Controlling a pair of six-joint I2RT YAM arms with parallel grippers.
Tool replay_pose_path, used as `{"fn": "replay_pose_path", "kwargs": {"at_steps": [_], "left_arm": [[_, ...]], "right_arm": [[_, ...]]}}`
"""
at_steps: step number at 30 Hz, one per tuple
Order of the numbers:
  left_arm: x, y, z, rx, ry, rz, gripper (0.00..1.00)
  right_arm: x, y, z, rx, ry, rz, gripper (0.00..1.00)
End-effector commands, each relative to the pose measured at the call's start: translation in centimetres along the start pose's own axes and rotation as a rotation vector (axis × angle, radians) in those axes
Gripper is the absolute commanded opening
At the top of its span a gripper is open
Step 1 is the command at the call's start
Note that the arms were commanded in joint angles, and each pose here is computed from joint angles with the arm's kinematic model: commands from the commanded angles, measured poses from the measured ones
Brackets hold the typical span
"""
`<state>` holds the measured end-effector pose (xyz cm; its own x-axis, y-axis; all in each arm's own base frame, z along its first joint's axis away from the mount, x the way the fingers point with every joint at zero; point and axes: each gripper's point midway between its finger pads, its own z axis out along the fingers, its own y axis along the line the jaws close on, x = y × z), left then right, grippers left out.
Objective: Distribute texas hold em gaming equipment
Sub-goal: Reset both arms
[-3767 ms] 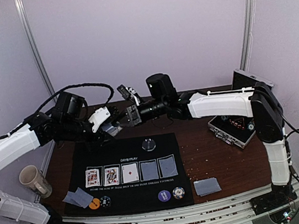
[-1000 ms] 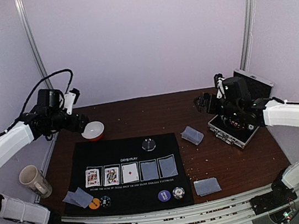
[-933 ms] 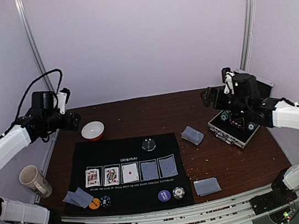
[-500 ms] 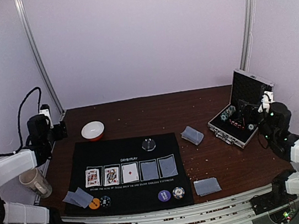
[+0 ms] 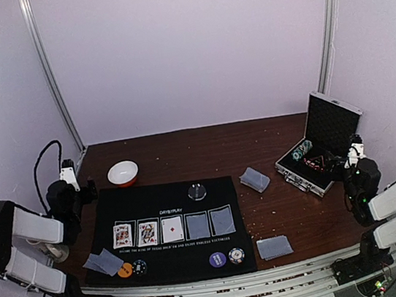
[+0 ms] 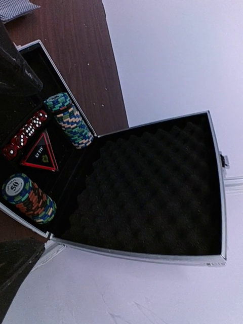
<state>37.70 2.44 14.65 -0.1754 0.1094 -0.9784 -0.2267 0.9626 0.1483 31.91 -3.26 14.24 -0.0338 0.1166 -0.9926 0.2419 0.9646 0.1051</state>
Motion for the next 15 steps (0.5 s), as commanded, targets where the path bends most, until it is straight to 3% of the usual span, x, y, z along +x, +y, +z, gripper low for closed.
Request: {"fn": "replay_pose_path", "kwargs": {"at_steps": [1, 7, 10, 15], "left_arm": [[-2.2, -1.0, -0.4, 0.063, -0.157, -0.010, 0.98], [-1.4, -2.6, -0.5, 0.149, -0.188, 0.034, 0.98], [-1.3, -2.7, -0.4, 0.161, -0.181, 0.034, 0.98], [-1.2, -2.7, -0.4, 0.163, -0.175, 0.032, 0.98]], "right_arm": [[-2.0, 2.2, 1.0, -0.125, -0.101, -0.001, 1.00], [-0.2, 3.6, 2.7, -0.200, -0.064, -0.031, 1.00], [1.4, 3.9, 4.3, -0.193, 0.041, -0.044, 1.00], [1.1, 3.8, 4.9, -0.178, 0.036, -0.045, 1.00]]}}
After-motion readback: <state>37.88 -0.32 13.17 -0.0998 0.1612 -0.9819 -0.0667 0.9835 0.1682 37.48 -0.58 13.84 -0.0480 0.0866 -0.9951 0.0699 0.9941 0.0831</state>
